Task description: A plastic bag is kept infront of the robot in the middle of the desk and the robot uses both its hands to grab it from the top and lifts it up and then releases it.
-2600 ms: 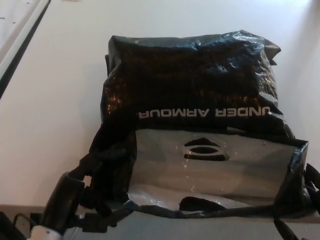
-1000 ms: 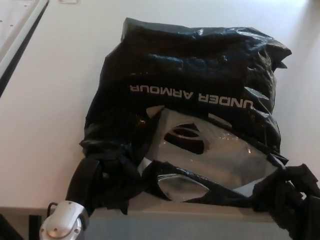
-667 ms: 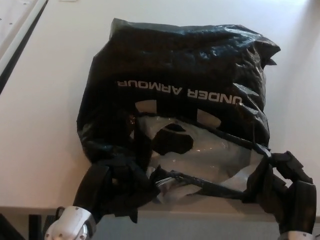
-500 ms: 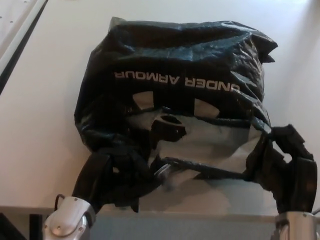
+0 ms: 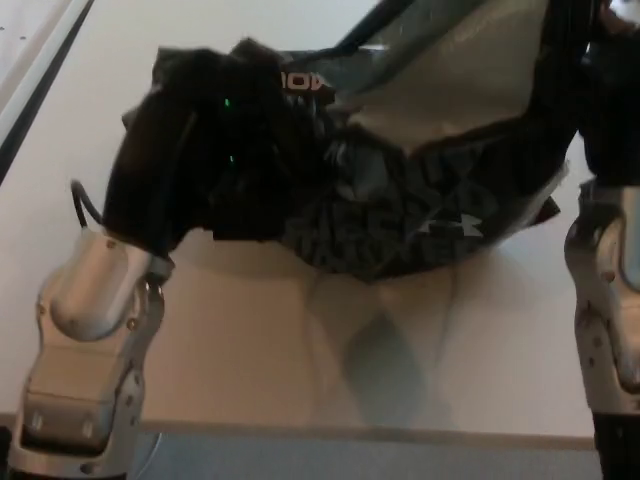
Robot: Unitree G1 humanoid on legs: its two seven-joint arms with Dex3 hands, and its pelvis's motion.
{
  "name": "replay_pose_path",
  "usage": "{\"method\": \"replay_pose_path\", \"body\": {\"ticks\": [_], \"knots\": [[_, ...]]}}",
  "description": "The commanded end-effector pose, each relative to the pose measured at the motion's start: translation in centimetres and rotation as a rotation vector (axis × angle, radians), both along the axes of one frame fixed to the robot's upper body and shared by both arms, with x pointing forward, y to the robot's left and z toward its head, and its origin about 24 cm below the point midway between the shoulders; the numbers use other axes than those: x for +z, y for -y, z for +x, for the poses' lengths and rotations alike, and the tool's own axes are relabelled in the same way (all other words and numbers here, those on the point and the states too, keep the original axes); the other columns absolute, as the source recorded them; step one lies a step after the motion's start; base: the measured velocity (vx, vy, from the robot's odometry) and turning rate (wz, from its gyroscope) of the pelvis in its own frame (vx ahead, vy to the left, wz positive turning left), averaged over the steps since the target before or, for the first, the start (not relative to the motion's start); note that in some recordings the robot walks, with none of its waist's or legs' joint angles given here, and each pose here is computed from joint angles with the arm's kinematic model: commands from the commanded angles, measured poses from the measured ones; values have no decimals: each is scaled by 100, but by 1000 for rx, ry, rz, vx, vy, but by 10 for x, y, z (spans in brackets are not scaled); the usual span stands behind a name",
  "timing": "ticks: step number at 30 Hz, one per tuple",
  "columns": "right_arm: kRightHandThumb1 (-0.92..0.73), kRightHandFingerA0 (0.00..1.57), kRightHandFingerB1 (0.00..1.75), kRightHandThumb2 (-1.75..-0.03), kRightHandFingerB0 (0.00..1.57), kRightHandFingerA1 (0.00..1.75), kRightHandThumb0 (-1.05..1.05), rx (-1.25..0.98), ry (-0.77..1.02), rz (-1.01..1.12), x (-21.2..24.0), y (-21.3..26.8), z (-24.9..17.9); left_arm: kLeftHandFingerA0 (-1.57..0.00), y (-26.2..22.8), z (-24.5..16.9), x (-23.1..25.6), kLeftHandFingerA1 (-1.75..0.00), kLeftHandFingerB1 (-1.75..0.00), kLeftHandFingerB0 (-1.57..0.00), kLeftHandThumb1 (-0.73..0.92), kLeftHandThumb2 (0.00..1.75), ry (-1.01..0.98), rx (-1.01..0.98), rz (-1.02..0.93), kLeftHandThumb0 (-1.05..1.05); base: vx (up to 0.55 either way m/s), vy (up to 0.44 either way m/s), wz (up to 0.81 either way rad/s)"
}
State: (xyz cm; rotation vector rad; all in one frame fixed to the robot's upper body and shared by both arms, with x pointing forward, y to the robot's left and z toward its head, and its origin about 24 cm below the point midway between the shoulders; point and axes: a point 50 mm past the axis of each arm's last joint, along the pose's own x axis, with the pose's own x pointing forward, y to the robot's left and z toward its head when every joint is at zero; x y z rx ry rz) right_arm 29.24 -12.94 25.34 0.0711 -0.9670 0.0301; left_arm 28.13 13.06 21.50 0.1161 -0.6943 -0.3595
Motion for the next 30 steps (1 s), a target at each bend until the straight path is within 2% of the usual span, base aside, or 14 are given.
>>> {"method": "replay_pose_path", "body": {"ticks": [1, 2, 3, 4, 6, 7, 10, 12, 13, 15, 16, 20, 22, 30], "knots": [[-88, 88, 163, -66, 55, 175, -46, 87, 205, -72, 91, -2, -29, -98, -5, -61, 121, -175, -173, -72, 63, 59, 464, 21, -100, -36, 0, 0, 0], [-88, 90, 164, -66, 56, 175, -47, 82, 196, -70, 92, -1, -30, -126, -5, -66, 128, -146, -133, -102, 44, 84, 511, 45, -109, -39, 0, 0, 0], [-88, 90, 164, -66, 56, 175, -47, 81, 184, -65, 92, 0, -31, -126, -5, -70, 130, -146, -133, -102, 44, 84, 540, 58, -117, -39, 0, 0, 0], [-89, 88, 162, -66, 55, 175, -47, 80, 173, -61, 90, 0, -31, -98, -4, -74, 133, -175, -175, -68, 65, 59, 571, 42, -123, -27, 0, 0, 0], [-89, 88, 163, -66, 55, 175, -46, 93, 144, -53, 85, 1, -33, -93, -2, -87, 142, -175, -173, -71, 65, 60, 639, -19, -136, -26, 0, 0, 0], [-89, 90, 164, -66, 57, 175, -45, 108, 136, -49, 84, 0, -35, -123, -1, -92, 145, -145, -134, -103, 48, 86, 662, -44, -138, -30, 0, 0, 0], [-88, 92, 164, -66, 57, 175, -44, 156, 129, -51, 80, -1, -39, -91, 1, -99, 149, -175, -175, -66, 67, 61, 689, -77, -129, -25, 0, 0, 0], [-87, 94, 164, -66, 56, 175, -45, 181, 116, -66, 76, -2, -44, -99, 2, -108, 151, -175, -175, -74, 63, 59, 714, -61, -135, -29, 0, 0, 0], [-87, 94, 166, -66, 55, 175, -45, 192, 113, -74, 74, -5, -49, -130, 4, -115, 156, -145, -134, -108, 40, 83, 749, -94, -127, -35, 0, 0, 0], [-87, 95, 166, -65, 55, 175, -45, 209, 109, -73, 73, -6, -52, -130, 4, -116, 157, -145, -134, -108, 40, 83, 750, -98, -126, -35, 0, 0, 0], [-86, 98, 165, -66, 57, 175, -46, 221, 109, -73, 73, -7, -54, -98, 7, -115, 155, -175, -135, -82, 52, 61, 822, -67, -170, -52, 0, 0, 0], [-86, 99, 164, -66, 59, 175, -46, 248, 100, -78, 74, -10, -58, -95, 18, -116, 150, -175, -140, -76, 53, 62, 966, 48, -219, -49, 0, 0, 0], [-88, 94, 164, -66, 56, 175, -43, 151, 106, -120, 77, -11, -50, -98, 2, -108, 163, -175, -175, -74, 55, 57, 876, 84, 59, -30, 0, 0, 0], [-88, 86, 162, -65, 53, 175, -42, -129, -77, -237, 79, 9, 16, -103, -19, -46, 168, -175, -175, -81, 59, 57, 671, 161, 215, -21, 0, 0, 0]]}}
